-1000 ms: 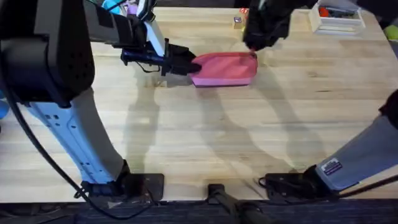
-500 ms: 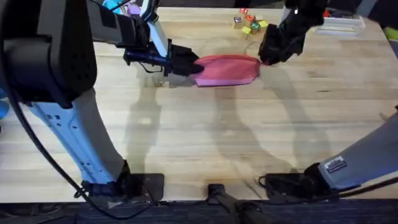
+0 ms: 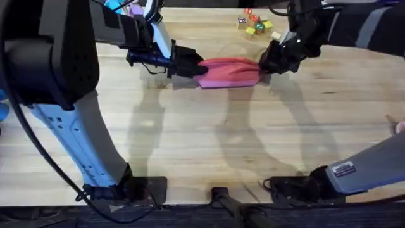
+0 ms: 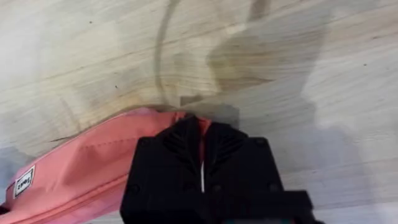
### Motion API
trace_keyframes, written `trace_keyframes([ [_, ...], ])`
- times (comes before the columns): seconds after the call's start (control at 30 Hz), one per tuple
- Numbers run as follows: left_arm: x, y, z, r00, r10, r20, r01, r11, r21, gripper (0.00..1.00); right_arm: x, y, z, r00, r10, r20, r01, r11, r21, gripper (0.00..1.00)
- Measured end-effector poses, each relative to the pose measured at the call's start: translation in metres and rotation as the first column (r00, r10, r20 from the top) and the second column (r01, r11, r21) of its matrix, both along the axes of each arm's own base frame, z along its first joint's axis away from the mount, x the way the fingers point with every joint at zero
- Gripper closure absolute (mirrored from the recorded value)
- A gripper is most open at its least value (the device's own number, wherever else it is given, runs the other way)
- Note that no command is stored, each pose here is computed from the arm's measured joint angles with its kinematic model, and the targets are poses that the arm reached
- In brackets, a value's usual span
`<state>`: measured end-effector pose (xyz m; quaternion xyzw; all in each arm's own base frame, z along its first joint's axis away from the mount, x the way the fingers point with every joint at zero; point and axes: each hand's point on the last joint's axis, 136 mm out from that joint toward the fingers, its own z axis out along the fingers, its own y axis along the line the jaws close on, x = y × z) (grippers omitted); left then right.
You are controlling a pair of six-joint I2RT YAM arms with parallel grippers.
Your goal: Unzip the bag, pick up the pens from the table one at a time and place them inside, then zip the bag closed.
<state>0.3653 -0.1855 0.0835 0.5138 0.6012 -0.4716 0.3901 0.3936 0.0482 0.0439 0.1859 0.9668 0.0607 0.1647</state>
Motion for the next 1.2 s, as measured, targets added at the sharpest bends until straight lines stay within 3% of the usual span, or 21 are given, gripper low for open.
trace_keyframes([
  [0.3,0.0,0.0,0.0,1.0,0.001,-0.001,-0.001,1.0,0.0,0.958,-0.002,-0.004,0.018,0.999,0.021,0.033,-0.02,1.0,-0.022,0.962],
  [0.5,0.001,0.004,0.0,1.0,0.01,-0.004,-0.01,1.0,0.002,0.959,-0.012,-0.024,0.061,0.992,0.076,0.099,-0.063,0.99,-0.127,0.118],
  [0.53,0.001,0.004,0.0,1.0,0.01,-0.004,-0.01,1.0,0.002,0.959,-0.017,-0.026,0.068,0.99,0.095,0.101,-0.08,0.986,-0.144,0.036],
  [0.8,0.001,0.004,0.0,1.0,0.01,-0.004,-0.01,1.0,0.002,0.959,-0.065,-0.033,0.097,0.981,0.193,0.028,-0.183,0.962,-0.205,0.004],
  [1.07,0.001,0.004,0.0,1.0,0.01,-0.004,-0.01,1.0,0.002,0.951,-0.074,-0.034,0.098,0.977,0.212,0.002,-0.207,0.955,-0.21,0.004],
  [1.1,0.001,0.004,0.0,1.0,0.01,-0.001,-0.01,1.0,0.002,0.896,-0.074,-0.034,0.098,0.977,0.213,0.001,-0.208,0.955,-0.21,0.004],
  [1.13,0.001,0.004,0.0,1.0,0.011,-0.005,-0.011,1.0,0.001,0.78,-0.074,-0.034,0.098,0.977,0.213,0.001,-0.208,0.955,-0.211,0.004],
  [1.2,0.002,0.005,0.0,1.0,0.015,-0.006,-0.015,1.0,0.001,0.48,-0.074,-0.034,0.098,0.977,0.215,0.001,-0.21,0.955,-0.211,0.004],
])
